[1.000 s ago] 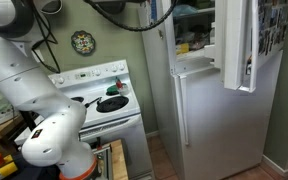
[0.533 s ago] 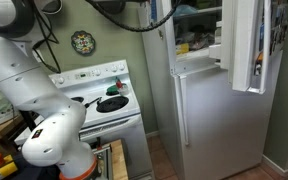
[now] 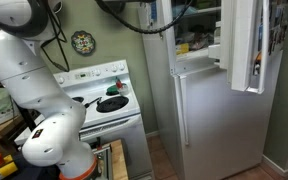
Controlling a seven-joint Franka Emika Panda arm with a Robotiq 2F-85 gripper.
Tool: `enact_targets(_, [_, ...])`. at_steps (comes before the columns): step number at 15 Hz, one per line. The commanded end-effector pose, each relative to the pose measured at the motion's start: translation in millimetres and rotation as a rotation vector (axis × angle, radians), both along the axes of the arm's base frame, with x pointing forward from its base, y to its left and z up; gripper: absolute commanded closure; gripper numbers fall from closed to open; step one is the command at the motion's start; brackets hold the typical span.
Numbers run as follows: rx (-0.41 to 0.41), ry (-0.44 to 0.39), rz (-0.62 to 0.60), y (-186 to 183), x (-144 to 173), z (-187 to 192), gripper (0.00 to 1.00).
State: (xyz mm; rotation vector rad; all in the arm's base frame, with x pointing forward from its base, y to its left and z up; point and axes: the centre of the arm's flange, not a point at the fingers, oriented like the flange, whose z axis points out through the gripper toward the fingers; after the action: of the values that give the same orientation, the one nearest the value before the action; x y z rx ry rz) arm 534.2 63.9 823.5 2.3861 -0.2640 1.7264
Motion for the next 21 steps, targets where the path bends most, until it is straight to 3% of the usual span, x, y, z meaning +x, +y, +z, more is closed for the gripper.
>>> enact_targets(1, [0.021, -0.008, 0.007, 7, 17, 2, 0.08])
enact_targets(5, [0.029, -0.001, 0.025, 8, 27, -2, 0.47])
enact_targets(9, [0.016, 0.004, 0.029, 9, 32, -2, 0.74])
enact_targets(15, [-0.095, -0.010, 0.047, -8, 21, 6, 0.79])
enact_targets(21, [-0.315, -0.017, 0.211, -7, 10, 17, 0.79])
